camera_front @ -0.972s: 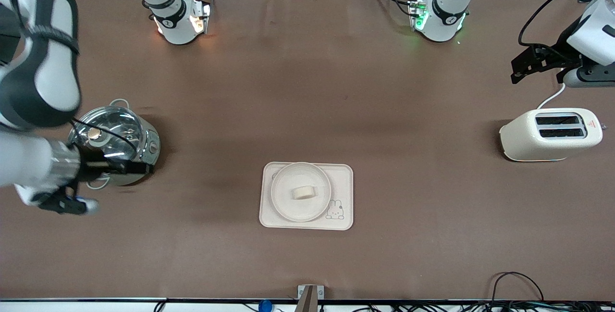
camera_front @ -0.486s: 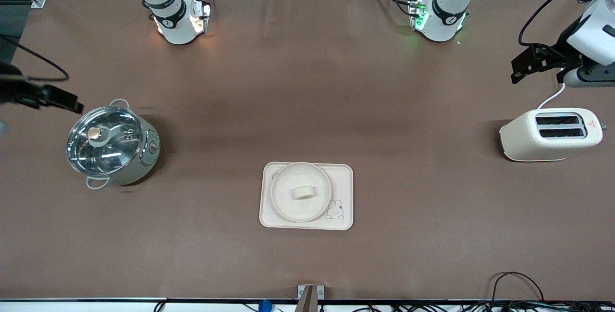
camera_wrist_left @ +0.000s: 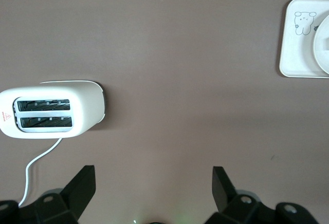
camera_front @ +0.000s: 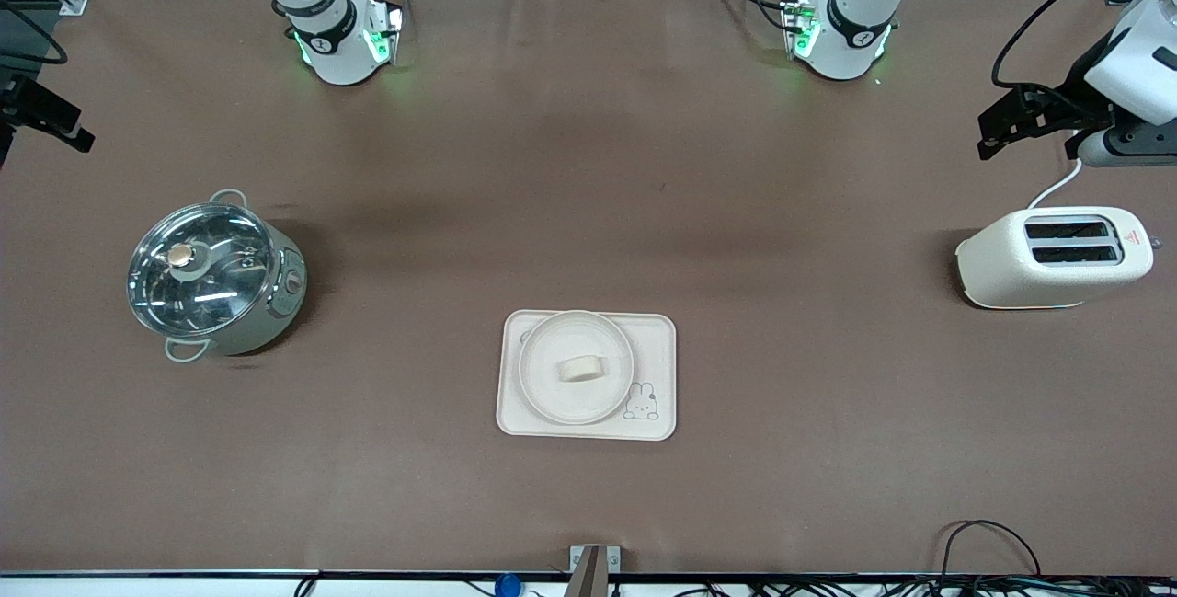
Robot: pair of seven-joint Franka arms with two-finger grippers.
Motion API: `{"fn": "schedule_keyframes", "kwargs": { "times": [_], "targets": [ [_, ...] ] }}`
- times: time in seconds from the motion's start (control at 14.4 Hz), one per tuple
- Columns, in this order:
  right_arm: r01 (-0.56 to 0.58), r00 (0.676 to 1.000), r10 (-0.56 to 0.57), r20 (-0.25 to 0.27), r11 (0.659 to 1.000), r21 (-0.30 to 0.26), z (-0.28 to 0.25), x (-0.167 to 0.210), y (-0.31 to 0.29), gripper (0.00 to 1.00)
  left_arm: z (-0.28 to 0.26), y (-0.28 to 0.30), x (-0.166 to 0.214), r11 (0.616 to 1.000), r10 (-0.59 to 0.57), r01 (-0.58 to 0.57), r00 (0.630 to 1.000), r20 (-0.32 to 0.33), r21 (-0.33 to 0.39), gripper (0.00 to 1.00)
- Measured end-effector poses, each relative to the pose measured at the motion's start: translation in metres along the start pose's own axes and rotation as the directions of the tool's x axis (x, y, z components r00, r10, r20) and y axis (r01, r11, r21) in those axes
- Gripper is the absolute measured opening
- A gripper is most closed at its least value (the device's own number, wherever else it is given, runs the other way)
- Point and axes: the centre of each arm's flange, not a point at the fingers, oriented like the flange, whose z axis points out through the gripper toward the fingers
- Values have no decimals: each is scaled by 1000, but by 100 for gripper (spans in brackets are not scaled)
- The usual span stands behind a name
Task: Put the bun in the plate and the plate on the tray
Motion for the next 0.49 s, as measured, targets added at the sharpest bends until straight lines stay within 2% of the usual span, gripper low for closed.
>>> {"fn": "schedule_keyframes", "kwargs": {
  "times": [0.49],
  "targets": [
    [28, 1000, -28, -12, 1000, -2, 3, 1, -12, 100, -2, 0, 0, 1000, 0, 0, 1000, -4, 0, 100]
  ]
}}
